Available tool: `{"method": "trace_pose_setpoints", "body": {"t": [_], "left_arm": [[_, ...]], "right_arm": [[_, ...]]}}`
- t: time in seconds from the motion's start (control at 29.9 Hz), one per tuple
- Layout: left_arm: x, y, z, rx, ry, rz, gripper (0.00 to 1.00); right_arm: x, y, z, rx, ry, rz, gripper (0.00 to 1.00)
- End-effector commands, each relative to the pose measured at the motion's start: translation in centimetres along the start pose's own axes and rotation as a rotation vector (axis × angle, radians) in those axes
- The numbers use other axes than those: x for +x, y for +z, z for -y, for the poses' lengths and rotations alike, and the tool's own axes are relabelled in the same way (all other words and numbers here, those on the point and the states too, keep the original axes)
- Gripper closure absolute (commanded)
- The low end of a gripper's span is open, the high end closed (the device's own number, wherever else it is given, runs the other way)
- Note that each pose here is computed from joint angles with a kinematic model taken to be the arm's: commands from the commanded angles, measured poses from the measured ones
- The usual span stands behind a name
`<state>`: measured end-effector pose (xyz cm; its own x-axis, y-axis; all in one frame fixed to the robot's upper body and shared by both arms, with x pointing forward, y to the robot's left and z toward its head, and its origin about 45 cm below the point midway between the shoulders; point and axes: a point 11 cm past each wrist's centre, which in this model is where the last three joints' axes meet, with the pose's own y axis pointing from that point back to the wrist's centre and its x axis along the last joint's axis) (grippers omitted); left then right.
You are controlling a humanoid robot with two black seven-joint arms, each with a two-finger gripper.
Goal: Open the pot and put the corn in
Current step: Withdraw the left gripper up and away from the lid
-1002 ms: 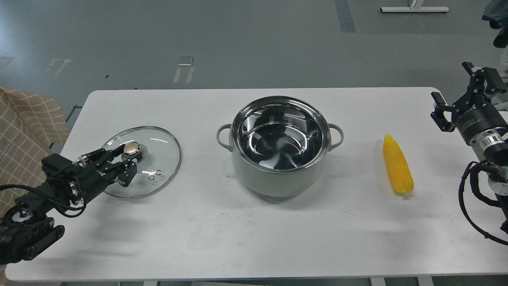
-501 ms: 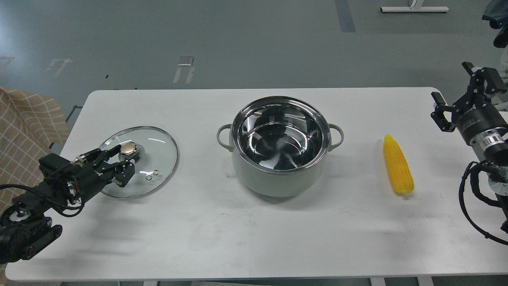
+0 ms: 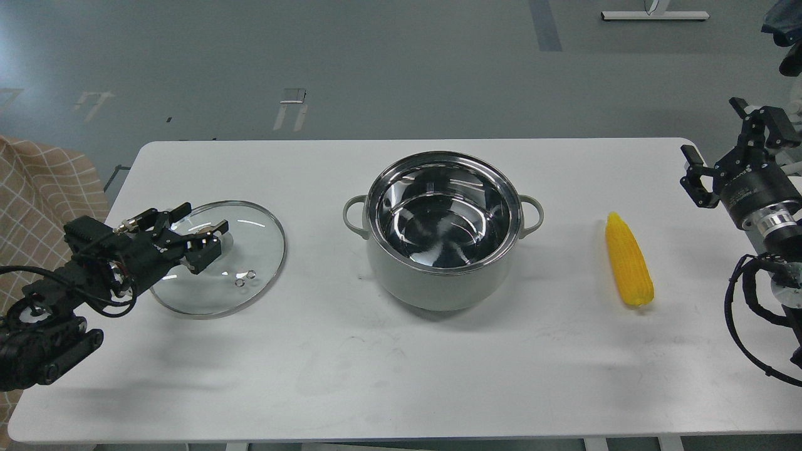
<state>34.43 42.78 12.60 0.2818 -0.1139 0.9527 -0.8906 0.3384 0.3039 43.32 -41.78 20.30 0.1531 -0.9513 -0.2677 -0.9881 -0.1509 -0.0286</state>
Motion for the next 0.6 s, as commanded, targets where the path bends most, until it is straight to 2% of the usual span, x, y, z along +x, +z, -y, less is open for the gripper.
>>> {"method": "trace_pose_setpoints", "body": {"t": [0.0, 0.1, 0.17, 0.33, 0.43, 0.5, 0.57], "left_arm": [[3.0, -0.1, 0.1, -0.022, 0.061, -0.006, 0.19], [8.4, 0.8, 1.4, -0.069, 0.186, -0.027, 0.19], [10.6, 0.8, 1.7, -0.070, 0.243, -0.054, 0.19], [21.9, 0.1, 3.6, -0.040, 0.551, -0.275, 0.19], [23.9, 0.3, 4.3, -0.071, 0.527, -0.394, 0.19], [26.1, 0.8, 5.1, -0.131, 0.485, -0.550, 0.19], [26.8, 1.7, 5.9, -0.187, 0.442, -0.680, 0.19]], "right_arm": [[0.1, -0.2, 0.0, 0.003, -0.001, -0.003, 0.00], [0.1, -0.4, 0.0, -0.010, -0.014, -0.036, 0.00], [0.5, -0.9, -0.2, -0.026, -0.021, -0.087, 0.00], [0.7, -3.7, -0.8, -0.106, -0.138, -0.388, 0.00], [0.4, -5.2, -1.1, -0.119, -0.190, -0.493, 0.00], [-0.1, -4.9, -1.8, -0.199, -0.273, -0.654, 0.00], [-0.4, -4.5, -2.3, -0.253, -0.323, -0.789, 0.00]]}}
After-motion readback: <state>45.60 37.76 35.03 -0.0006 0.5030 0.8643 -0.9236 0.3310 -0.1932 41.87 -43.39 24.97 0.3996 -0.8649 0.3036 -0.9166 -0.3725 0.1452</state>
